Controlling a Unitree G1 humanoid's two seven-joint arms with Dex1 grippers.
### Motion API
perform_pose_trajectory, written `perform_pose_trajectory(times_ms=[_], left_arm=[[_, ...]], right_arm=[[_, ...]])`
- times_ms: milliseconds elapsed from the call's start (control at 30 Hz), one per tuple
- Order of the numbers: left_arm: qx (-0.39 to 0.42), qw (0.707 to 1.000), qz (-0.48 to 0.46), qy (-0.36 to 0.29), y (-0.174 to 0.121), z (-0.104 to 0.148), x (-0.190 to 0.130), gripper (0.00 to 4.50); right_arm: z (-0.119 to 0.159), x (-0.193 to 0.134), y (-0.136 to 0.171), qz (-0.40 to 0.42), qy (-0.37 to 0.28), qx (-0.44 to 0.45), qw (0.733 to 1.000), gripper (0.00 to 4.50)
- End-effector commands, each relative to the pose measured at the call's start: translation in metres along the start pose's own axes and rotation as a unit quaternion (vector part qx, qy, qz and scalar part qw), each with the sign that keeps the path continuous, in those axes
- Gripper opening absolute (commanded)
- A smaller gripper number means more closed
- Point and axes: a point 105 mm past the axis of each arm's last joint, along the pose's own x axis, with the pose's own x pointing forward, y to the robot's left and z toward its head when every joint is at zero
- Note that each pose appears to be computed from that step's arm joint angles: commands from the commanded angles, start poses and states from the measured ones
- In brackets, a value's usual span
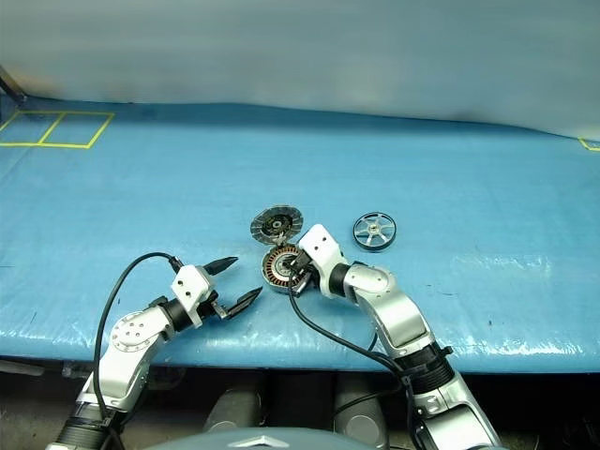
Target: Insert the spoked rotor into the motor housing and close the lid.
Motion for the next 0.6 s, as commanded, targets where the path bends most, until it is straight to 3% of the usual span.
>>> perform_pose_trajectory(times_ms=[33, 167, 367, 600], left_arm=[[0.006, 1.0, 0.004, -0.011, 0.001, 0.006, 0.0, 4.5], [0.005, 1.0, 0.005, -0.01, 0.001, 0.005, 0.0, 4.5], [0.004, 1.0, 0.005, -0.01, 0.001, 0.005, 0.0, 4.5], [0.004, 1.0, 0.004, -0.012, 0.001, 0.006, 0.001, 4.5]], right_arm=[[-0.025, 0.004, -0.001, -0.016, 0.056, -0.016, 0.998, 0.02], [-0.022, 0.004, -0.004, -0.028, 0.047, -0.016, 0.998, 0.02], [0.018, -0.001, -0.002, -0.013, -0.036, 0.009, 0.999, 0.02], [0.027, -0.003, -0.001, -0.009, -0.045, -0.004, 0.999, 0.02]])
